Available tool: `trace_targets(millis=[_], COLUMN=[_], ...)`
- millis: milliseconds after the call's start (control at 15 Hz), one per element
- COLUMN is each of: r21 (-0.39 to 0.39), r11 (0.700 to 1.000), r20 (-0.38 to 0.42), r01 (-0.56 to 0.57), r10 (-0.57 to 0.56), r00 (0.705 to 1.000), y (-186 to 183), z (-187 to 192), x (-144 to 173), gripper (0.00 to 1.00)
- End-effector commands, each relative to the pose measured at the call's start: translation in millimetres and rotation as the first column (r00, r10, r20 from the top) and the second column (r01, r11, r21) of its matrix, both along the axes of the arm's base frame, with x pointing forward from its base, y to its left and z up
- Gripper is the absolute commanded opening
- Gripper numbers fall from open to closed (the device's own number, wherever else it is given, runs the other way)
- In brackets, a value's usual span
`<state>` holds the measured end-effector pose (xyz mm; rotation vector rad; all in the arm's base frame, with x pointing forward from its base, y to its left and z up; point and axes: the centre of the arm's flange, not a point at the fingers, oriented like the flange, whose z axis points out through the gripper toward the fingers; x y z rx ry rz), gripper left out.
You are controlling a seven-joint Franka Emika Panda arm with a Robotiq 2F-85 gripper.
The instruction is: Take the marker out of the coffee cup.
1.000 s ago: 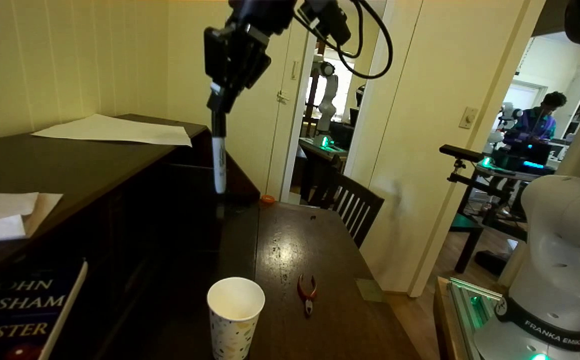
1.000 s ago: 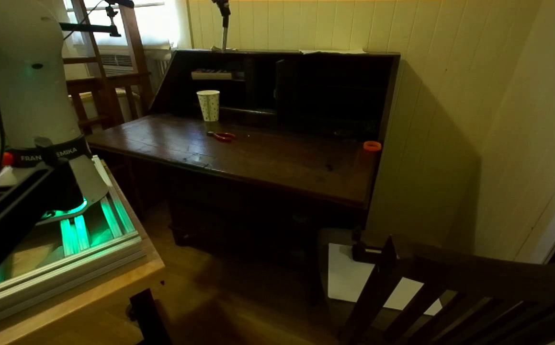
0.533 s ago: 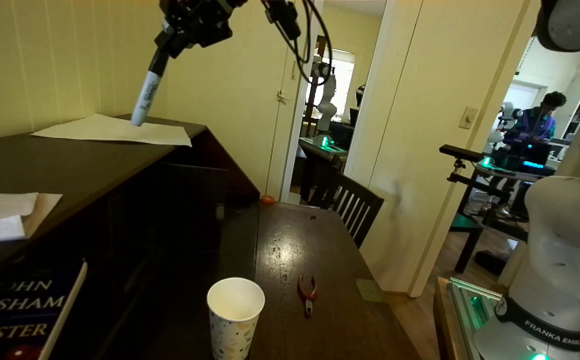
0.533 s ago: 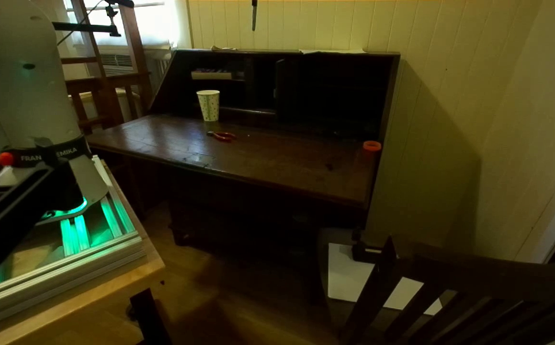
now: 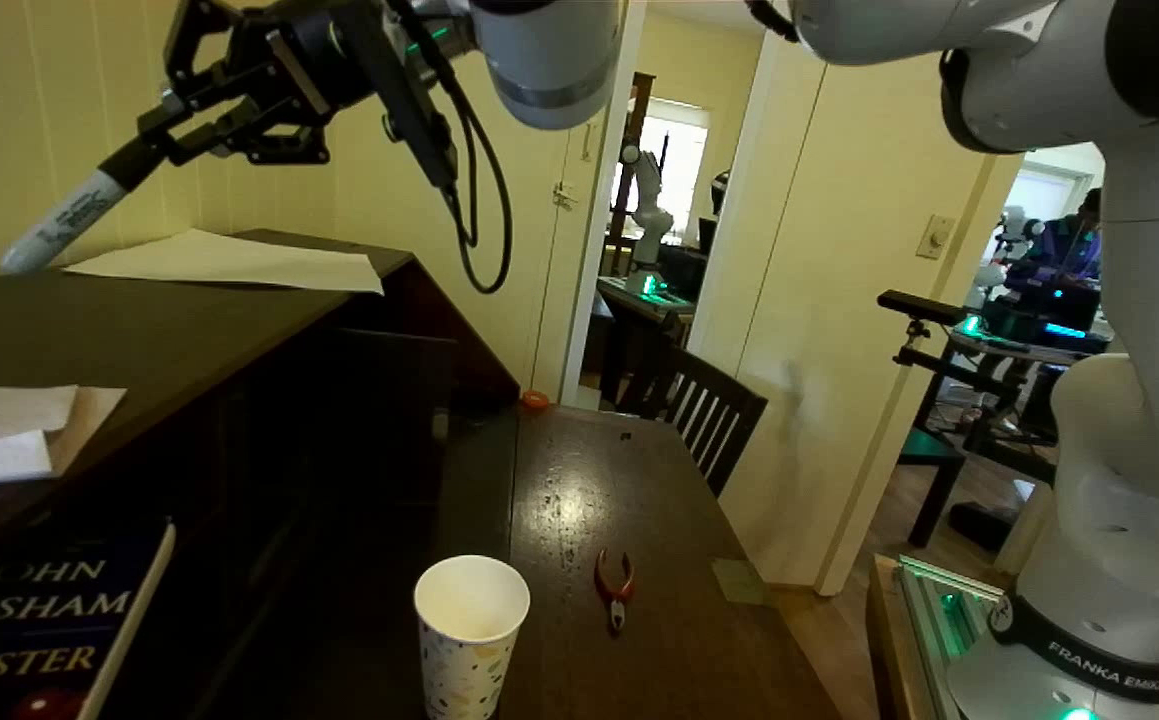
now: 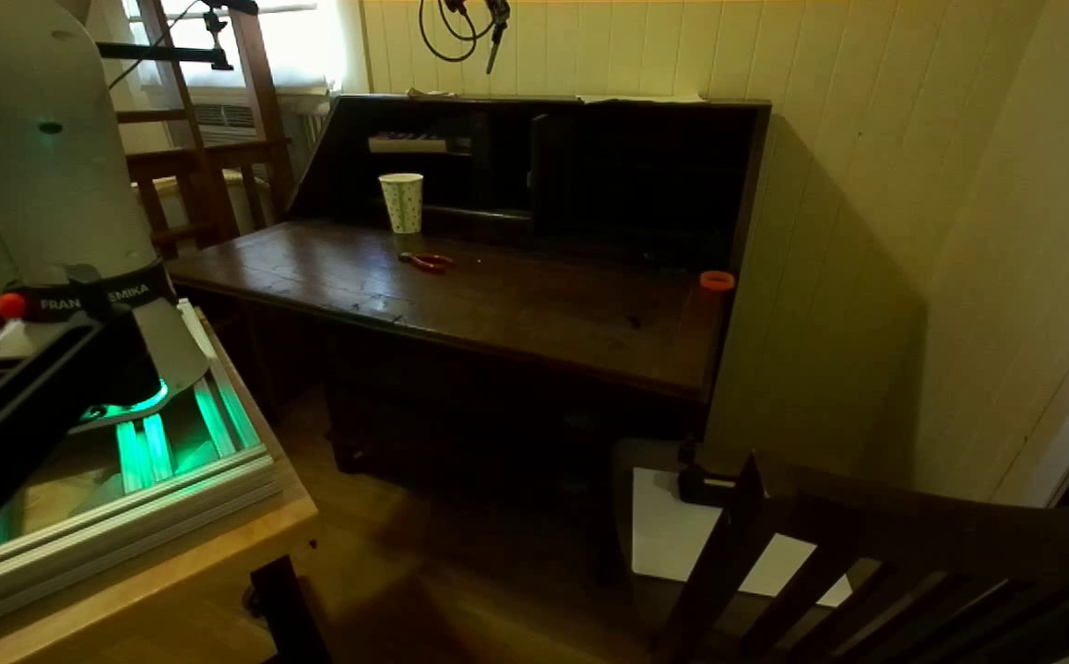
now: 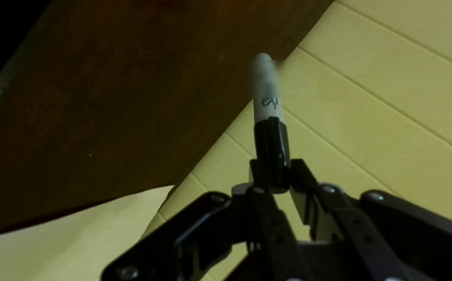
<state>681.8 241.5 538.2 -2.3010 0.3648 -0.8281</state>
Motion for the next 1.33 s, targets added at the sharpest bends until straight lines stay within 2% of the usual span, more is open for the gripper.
trace_targets(millis=[0, 200, 467, 733, 1000, 1200, 1267], r21=[0.109, 0.099, 0.036, -0.037, -0.143, -0.193, -0.217], r11=[0.994, 0.995, 0.999, 0.999, 0.989, 0.980, 0.974], r20=[-0.035, -0.088, -0.147, -0.227, -0.310, -0.292, -0.271], r01=[0.004, 0.030, 0.036, 0.017, -0.025, -0.048, -0.064], r10=[0.000, -0.021, -0.031, -0.025, -0.021, -0.010, 0.003], r00=[0.999, 0.996, 0.989, 0.974, 0.950, 0.956, 0.963], y=[-13, -29, -39, -39, -39, -35, -32], z=[-27, -48, -66, -82, -111, -108, -98], x=[14, 14, 15, 14, 8, 4, 2], gripper=[0.05, 0.05, 0.05, 0.05, 0.05, 0.05, 0.45])
